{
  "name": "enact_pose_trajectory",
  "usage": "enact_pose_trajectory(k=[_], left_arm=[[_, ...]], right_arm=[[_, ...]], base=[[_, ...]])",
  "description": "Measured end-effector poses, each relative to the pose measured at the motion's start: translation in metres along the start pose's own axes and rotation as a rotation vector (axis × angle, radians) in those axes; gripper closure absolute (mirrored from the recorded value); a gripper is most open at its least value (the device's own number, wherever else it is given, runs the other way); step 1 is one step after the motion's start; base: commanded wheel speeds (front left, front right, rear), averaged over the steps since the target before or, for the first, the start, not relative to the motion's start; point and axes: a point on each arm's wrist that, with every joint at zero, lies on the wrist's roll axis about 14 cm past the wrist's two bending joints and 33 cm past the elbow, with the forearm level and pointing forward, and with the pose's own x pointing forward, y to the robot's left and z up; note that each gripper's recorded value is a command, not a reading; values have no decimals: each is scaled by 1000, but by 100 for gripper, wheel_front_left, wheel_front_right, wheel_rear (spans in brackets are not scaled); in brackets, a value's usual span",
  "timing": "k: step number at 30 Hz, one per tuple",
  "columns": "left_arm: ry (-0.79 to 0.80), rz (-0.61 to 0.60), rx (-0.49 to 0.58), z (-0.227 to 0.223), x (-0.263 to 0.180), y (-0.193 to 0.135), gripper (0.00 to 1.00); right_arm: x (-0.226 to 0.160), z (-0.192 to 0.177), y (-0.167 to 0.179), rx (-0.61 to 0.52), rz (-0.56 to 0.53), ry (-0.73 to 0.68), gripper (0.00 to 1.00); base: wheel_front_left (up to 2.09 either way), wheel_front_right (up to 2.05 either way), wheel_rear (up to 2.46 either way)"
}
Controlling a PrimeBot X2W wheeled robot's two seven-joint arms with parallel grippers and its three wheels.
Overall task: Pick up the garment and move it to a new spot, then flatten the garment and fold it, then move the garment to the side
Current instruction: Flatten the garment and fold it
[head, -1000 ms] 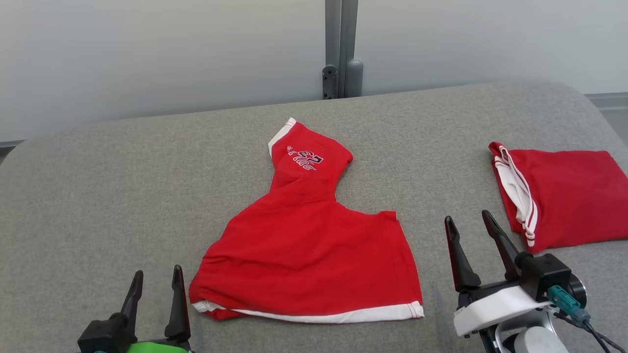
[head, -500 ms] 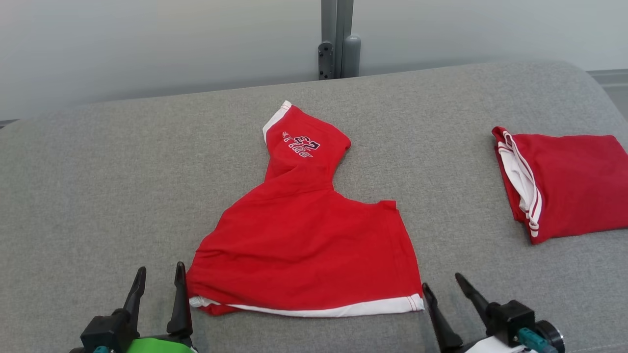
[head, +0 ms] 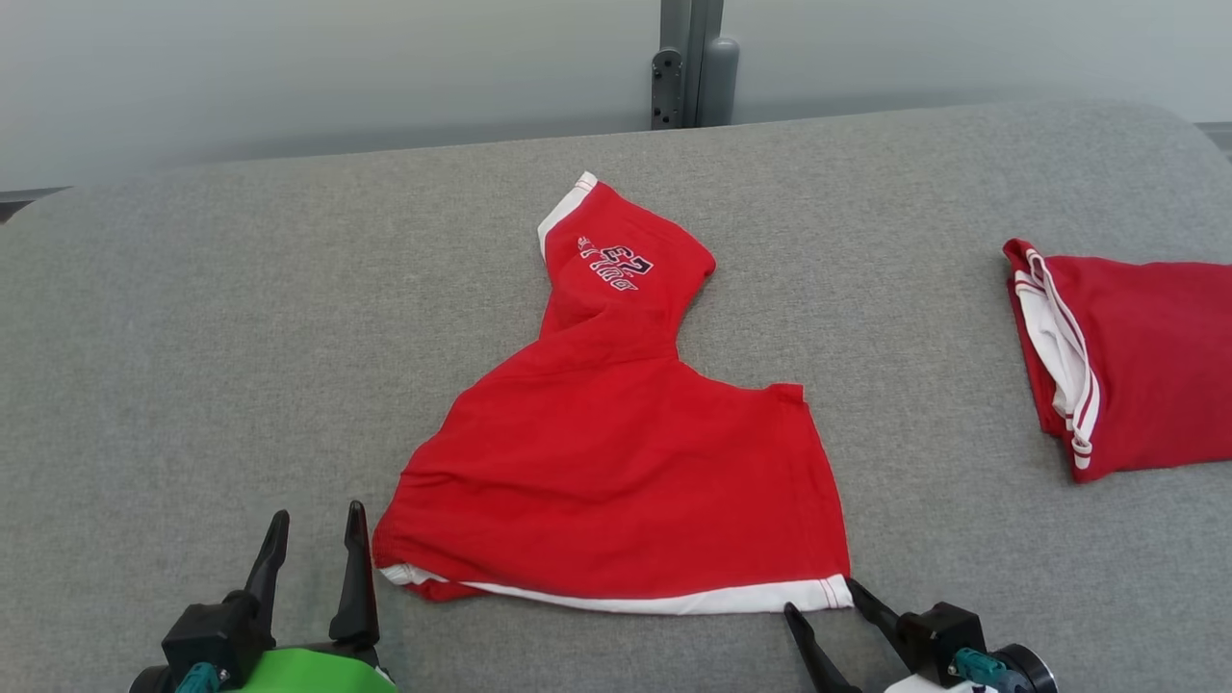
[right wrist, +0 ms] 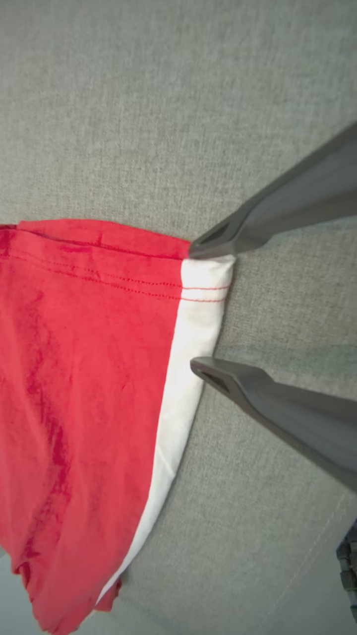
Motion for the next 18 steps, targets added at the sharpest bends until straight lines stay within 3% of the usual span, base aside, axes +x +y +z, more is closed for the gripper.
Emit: enact_pose_trajectory(k=[7,8,9,11,14,15,18], left_arm=[[4,24,-1,-1,-1,8,0],[5,26,-1,-2,-1,9,0],[6,28,-1,-2,-1,10,0],[15,30,-2,-5,-1,10,0],[58,19,-9,-18,-3,7,0],[75,13,-12,-23,-4,6,0],[141,-6,-18,-39,-8,5,0]], right_arm=[[8,-10,2,6,20,37,0],[8,-10,2,4,22,40,5],[9,-10,2,3,23,40,34],[9,-10,2,6,25,40,65],[12,-4,-2,7,17,22,85],[12,-1,-2,8,14,14,100],[13,7,-3,16,9,-13,100]], base=[[0,0,0],[0,0,0],[0,0,0],[0,0,0],[0,0,0],[0,0,0],[0,0,0]])
